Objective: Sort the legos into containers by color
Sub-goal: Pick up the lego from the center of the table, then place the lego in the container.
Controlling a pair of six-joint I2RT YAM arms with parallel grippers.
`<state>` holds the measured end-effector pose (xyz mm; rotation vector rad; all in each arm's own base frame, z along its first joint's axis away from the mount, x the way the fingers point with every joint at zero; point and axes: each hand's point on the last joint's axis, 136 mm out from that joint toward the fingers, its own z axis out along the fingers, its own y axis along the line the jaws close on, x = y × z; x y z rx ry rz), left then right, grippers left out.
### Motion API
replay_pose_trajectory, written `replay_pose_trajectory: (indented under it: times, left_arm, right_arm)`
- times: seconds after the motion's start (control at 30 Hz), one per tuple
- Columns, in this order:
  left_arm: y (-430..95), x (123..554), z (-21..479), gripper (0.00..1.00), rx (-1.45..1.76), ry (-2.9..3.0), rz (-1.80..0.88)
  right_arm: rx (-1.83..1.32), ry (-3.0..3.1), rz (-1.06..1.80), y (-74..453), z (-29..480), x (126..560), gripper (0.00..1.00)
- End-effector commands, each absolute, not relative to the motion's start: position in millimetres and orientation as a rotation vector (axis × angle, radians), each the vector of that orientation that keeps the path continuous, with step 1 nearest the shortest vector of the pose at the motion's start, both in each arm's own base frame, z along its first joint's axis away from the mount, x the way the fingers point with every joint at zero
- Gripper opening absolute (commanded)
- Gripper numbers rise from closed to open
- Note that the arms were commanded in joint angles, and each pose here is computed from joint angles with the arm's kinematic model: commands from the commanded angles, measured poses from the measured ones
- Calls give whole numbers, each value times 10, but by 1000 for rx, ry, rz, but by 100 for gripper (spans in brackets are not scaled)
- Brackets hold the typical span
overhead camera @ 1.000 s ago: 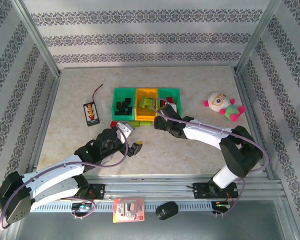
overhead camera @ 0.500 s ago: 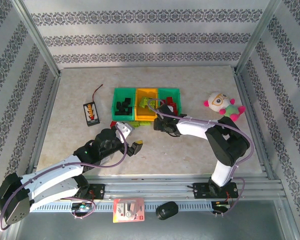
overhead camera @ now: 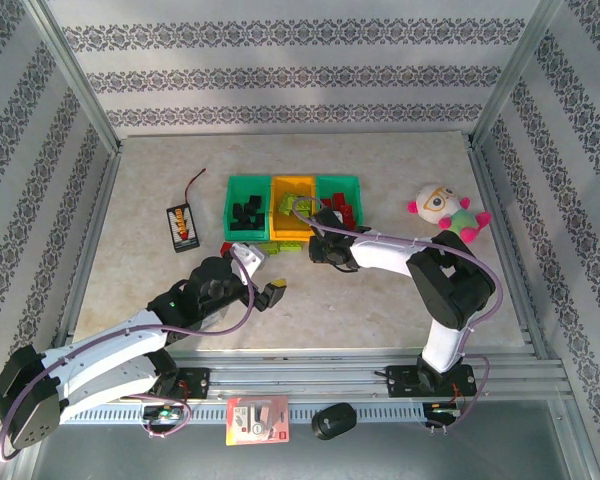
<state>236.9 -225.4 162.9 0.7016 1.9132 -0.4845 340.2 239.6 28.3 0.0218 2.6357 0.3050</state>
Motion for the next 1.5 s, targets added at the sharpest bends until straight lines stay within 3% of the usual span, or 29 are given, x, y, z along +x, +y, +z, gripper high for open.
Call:
replay_pose_trajectory:
  times: [0.0,0.3,0.7,1.17,1.33,1.47]
  left_arm:
    - [-2259,2342,1727,99,694,1868,-486]
    - [-2053,2271,1761,99,635,1887,-451]
    - [-1735,2192,1793,99,526,1912,-389]
    - [-1579,2242,1768,99,456,1952,-305]
    - [-1492,2275,1744,99,394,1977,-270]
    - [-1423,2327,1712,99,317,2012,-236]
  right_arm:
    - [-38,2604,337,2523,528,3370,26]
    - [-166,2510,465,3018,998,3375,28]
    - [-301,2378,571,3756,1446,3884,29]
    - [-358,2299,542,4237,1300,4562,32]
    - [-396,2261,542,4258,1477,4601,42]
    - [-446,2203,570,4232,1801,4507,61]
